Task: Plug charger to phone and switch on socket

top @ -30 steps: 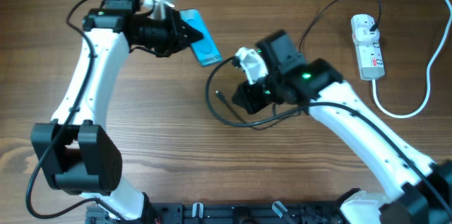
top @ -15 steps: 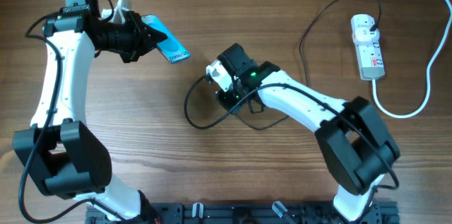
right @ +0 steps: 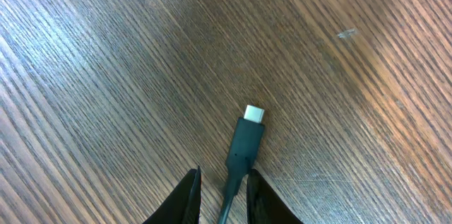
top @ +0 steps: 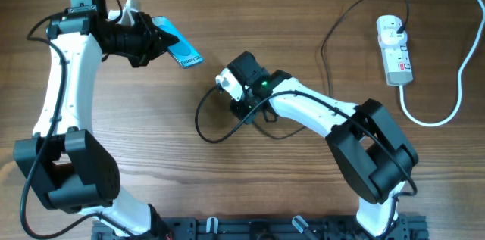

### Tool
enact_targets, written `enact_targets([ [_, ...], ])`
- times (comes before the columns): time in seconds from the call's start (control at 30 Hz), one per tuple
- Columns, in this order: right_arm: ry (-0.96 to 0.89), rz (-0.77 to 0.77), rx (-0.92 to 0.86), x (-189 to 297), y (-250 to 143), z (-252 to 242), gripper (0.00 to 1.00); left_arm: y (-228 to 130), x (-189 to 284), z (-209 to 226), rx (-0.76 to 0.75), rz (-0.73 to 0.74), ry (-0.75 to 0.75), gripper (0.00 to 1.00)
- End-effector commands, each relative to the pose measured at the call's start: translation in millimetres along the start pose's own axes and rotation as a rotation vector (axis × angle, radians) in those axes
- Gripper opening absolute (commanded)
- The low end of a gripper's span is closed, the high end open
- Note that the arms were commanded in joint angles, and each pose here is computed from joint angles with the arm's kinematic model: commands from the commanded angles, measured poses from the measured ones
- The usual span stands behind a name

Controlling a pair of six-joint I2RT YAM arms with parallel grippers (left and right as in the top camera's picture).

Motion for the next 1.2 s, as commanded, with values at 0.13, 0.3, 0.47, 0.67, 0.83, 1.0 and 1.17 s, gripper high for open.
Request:
enact_targets([
  [0.13, -0.023, 0.038, -0.008, -9.5, -9.1, -3.4, 0.22, -0.8, 10.3, -9.9, -0.043, -0.024, -0.019, 0.04],
  [0.3, -0.027, 0.035, -0.007, -11.2, -10.7, -4.2, 0.22, -0.8, 10.3, -9.9, -0.043, -0.024, -0.019, 0.04],
  [0.47, -0.03, 0.031, -0.007, -14.8, -14.4, -5.4, 0.22, -0.8, 10.3, -9.9, -0.043, -0.024, -0.019, 0.04],
  [0.67, -0.041, 0.024, -0.005, -18.3, -17.9, -7.3, 0.19, -0.8, 10.3, -9.9, -0.043, -0.024, -0.019, 0.04],
  [0.83, -0.04, 0.029, -0.008, -18.3, -18.8, -7.2, 0.16, -0.8, 10.3, -9.9, -0.043, -0.024, -0.019, 0.04],
  [1.0, -0.042, 0.04, -0.029, -18.2, -21.0, -7.4, 0.2, -0.8, 10.3, -9.9, -0.043, -0.024, -0.019, 0.04],
  [1.17, -0.046, 0.043, -0.028, -18.2, -21.5, -7.8, 0.23, -0.8, 10.3, -9.9, -0.043, -0.024, -0.019, 0.04],
])
Point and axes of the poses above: each gripper's point midway between its finger pads, its own x axis back along the fingers, its own z axis along the line the jaws close on, y = z × x, the point moved 6 cm from there along x, back along the fingers, and after that the axes turned 15 degrees about -x, right-handed, at the moved point
